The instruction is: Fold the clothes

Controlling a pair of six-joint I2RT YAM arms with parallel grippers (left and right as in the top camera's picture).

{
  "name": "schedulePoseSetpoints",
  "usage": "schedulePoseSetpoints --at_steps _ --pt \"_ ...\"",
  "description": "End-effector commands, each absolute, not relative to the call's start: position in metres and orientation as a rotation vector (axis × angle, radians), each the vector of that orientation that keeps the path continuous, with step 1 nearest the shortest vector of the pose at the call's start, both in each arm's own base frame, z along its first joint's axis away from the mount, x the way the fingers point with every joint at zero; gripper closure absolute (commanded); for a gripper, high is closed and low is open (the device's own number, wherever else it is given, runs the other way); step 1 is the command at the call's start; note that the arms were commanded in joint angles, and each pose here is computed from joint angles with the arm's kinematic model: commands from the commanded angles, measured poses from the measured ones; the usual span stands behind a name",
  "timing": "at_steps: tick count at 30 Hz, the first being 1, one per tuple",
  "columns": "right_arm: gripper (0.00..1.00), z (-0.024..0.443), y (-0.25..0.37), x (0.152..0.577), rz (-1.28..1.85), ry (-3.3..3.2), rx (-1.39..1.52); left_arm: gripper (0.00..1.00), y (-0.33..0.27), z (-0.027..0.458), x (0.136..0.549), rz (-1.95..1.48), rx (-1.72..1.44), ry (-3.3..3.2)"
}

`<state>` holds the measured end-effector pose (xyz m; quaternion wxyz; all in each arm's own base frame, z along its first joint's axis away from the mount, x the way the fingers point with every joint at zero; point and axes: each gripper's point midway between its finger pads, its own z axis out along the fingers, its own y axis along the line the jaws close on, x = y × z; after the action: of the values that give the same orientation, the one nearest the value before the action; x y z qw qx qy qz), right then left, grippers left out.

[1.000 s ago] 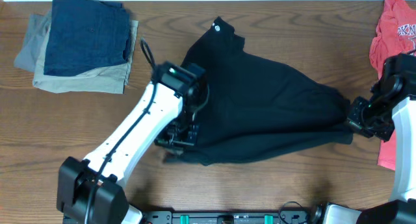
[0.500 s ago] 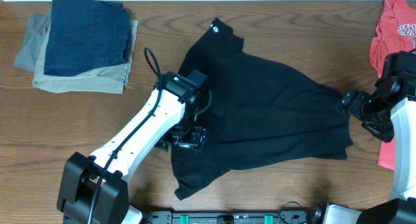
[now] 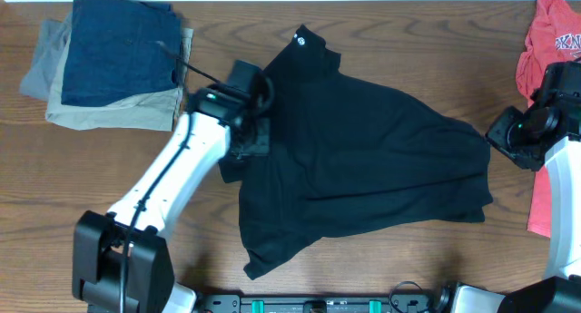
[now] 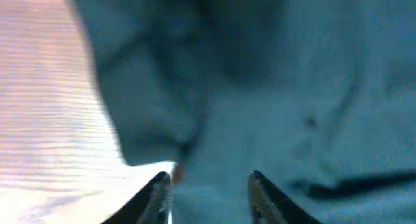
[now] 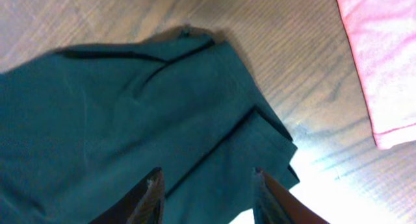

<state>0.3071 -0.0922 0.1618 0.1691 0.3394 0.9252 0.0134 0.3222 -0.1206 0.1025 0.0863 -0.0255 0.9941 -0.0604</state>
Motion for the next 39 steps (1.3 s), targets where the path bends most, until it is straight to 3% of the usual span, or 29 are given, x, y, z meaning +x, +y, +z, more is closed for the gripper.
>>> schedulePoseSetpoints --at_steps 1,5,24,33,39 --pt "0.61 0.149 -0.088 0.307 0.05 2.657 0.958 0.69 -0.087 0.086 0.33 -0.095 -0.214 2.993" --pt "0.69 0.135 -0.085 0.306 0.069 2.669 0.975 0.88 -0.079 0.064 0.33 -0.169 -0.224 3.069" --pt "0.75 0.098 -0.079 0.303 0.107 2.679 1.0 0.94 -0.082 -0.02 0.315 -0.169 -0.275 3.299" --pt "0.75 0.1 -0.081 0.309 0.109 2.654 0.99 0.94 -0.011 -0.014 0.299 0.367 -0.499 3.282" --pt "0.73 0.102 -0.082 0.317 0.112 2.624 0.974 0.94 0.017 -0.006 0.291 0.45 -0.597 3.294"
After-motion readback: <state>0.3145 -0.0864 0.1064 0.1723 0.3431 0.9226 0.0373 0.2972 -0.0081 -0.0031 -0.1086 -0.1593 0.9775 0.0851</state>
